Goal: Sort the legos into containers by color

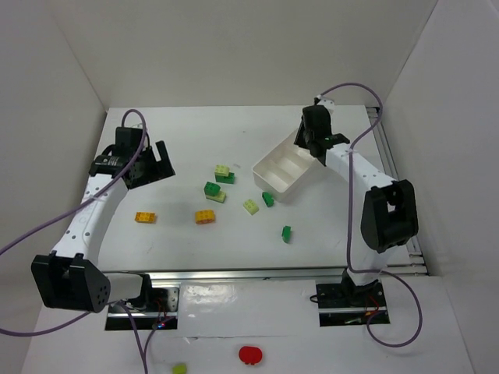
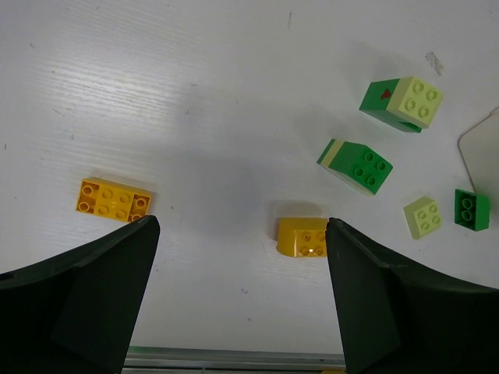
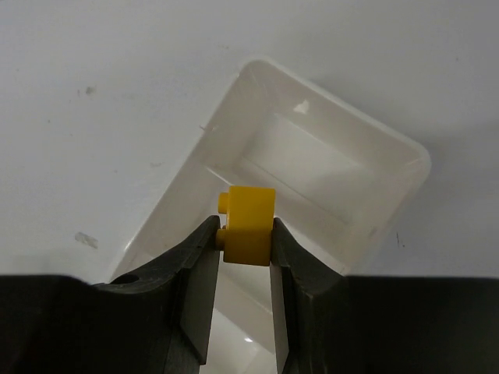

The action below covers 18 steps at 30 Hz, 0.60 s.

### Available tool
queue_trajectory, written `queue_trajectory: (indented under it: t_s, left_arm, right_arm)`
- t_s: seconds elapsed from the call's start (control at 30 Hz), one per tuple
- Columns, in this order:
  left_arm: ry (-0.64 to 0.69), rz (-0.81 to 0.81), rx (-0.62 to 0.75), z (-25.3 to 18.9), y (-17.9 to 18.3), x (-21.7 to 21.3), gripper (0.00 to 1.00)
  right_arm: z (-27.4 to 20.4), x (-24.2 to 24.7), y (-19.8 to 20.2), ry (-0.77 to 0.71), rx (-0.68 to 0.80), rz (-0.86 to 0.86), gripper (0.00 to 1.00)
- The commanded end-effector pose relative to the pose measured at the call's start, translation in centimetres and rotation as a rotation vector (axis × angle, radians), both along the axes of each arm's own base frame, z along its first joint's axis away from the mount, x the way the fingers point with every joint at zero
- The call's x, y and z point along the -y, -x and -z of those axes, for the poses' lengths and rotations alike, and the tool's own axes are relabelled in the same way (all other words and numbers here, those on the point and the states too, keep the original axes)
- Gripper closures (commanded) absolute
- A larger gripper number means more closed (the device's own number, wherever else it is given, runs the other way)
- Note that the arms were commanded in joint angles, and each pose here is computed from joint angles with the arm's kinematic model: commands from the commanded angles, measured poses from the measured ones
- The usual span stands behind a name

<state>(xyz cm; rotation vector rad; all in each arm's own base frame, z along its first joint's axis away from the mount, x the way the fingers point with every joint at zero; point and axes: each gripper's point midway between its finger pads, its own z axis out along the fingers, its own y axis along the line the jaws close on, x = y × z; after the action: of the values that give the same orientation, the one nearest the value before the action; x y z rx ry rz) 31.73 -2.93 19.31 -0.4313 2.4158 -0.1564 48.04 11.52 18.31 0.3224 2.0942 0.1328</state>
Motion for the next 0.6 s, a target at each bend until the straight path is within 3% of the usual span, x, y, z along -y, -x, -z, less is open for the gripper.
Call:
queue_trajectory:
  t_s: [0.0,0.37,0.4,0.47,0.57]
  left_arm:
    - [0.027,0.015,0.034,-0.8,-1.0,0.9,0.03]
    - [0.034,0.016,0.032,-0.8,-1.2,1.2,0.05]
    - [0.040,0.009,0.032,-0.8,-1.2,1.3,0.05]
    - [0.040,0.009,0.034,-1.1,-1.2,1.3,0.05]
    - [0.033,0.002,0.044,-1.5,-1.6,1.1,0.05]
  right_arm:
    - [0.8,-0.5,0.3,-0.004,-0.024,-0.025,0.84]
    - [2.9,2.0,-4.6,0.027,-0.007,0.081,0.78]
    - [3.1,2.0,-4.7,0.030,-0.017,0.081,0.72]
    - [3.4,1.9,-5.1,0.033,-0.026,0.080,0.44]
    - [1.8,1.8,-5.2,0.024,0.004,0.081,0.29]
